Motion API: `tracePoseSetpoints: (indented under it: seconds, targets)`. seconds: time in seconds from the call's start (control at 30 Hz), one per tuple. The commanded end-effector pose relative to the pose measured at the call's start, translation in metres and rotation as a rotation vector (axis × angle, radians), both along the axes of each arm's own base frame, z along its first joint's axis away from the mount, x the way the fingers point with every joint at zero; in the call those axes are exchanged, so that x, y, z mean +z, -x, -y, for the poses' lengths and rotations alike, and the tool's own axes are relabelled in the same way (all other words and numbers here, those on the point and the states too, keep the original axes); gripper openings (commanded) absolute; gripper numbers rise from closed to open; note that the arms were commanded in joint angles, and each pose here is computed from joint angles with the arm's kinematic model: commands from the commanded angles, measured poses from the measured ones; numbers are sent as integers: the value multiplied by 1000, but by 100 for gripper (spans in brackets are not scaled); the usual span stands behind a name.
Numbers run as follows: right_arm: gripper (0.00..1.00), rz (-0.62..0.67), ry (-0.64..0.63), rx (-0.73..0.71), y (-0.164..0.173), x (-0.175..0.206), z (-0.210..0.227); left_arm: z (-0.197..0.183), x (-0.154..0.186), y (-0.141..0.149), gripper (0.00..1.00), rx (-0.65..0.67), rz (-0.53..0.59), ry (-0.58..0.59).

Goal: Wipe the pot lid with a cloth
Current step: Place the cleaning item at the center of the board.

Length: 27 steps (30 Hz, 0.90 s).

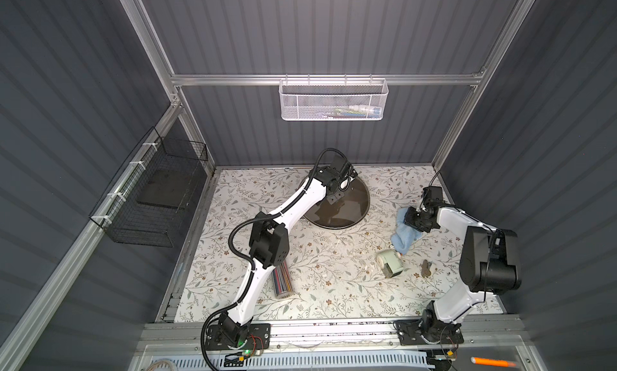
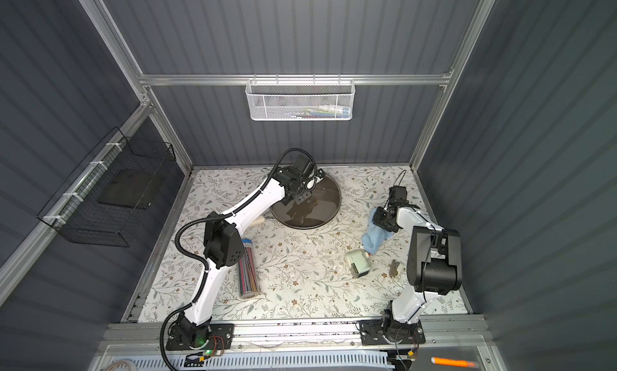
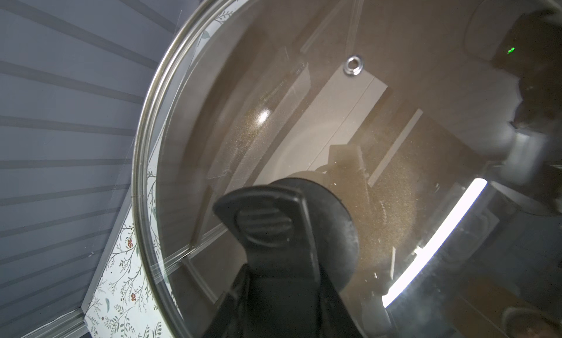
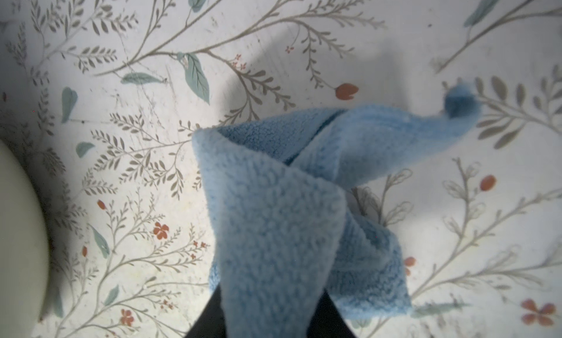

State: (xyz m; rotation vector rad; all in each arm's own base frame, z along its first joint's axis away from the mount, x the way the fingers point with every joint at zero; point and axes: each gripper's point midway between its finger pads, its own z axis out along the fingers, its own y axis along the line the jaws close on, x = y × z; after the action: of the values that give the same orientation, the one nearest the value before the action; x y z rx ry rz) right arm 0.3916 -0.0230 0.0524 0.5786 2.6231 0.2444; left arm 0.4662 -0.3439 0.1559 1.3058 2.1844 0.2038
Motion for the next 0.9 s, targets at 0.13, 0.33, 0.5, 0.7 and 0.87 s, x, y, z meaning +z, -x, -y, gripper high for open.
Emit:
tracePoseSetpoints:
  seconds: [0.13,0.33,0.5,0.7,0.87]
  targets:
    - [48,61,31,-6,-9,23,3,9,18,3,0,-39,1,46]
    - [49,85,46,-8,-10,34,5,3,16,8,0,-48,-29,25]
    - [51,88,48,-5,-8,36,5,1,21,6,0,-50,-17,15]
    - [61,105,55,-7,-7,43,6,0,11,6,0,-49,-36,1]
    - [82,142,69,-14,-9,56,8,-2,0,7,0,-46,-57,-13]
